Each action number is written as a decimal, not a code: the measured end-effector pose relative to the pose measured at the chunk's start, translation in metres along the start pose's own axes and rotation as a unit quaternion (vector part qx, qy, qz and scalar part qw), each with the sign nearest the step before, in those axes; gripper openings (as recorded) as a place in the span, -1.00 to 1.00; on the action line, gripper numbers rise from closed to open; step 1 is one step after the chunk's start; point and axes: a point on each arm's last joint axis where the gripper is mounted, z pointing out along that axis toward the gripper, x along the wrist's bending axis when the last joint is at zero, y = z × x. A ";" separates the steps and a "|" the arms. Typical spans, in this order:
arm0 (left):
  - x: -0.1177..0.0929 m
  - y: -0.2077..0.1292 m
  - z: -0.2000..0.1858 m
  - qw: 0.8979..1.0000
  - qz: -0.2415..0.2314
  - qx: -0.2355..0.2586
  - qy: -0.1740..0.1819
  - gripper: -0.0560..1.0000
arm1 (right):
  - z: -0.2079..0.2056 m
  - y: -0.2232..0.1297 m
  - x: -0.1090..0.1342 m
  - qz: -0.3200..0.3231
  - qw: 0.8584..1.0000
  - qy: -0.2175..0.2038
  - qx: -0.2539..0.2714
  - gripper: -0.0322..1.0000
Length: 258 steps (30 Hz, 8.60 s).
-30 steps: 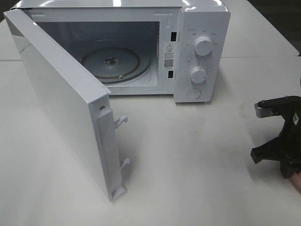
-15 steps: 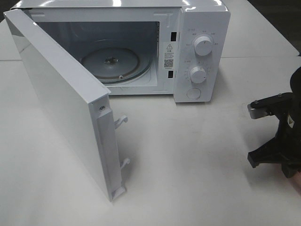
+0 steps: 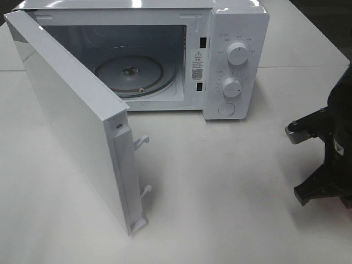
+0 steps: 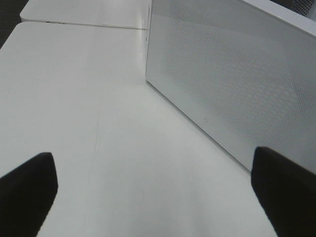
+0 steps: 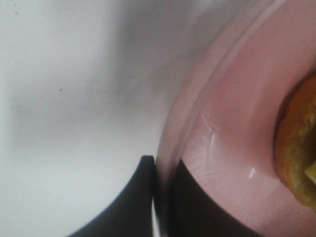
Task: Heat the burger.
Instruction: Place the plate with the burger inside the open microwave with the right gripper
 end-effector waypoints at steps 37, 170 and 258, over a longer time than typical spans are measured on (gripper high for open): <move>0.000 0.000 0.000 1.000 0.000 0.000 0.000 0.98 | -0.066 -0.067 0.038 -0.171 0.980 -0.048 -0.094 -0.86; 0.000 0.000 0.000 1.000 0.000 0.000 0.000 0.98 | -0.067 0.001 0.048 -0.781 0.525 -0.031 -0.337 -0.86; 0.000 0.000 0.000 1.000 0.000 0.000 0.000 0.98 | -0.104 0.148 0.131 -0.781 0.519 -0.003 -0.348 -0.86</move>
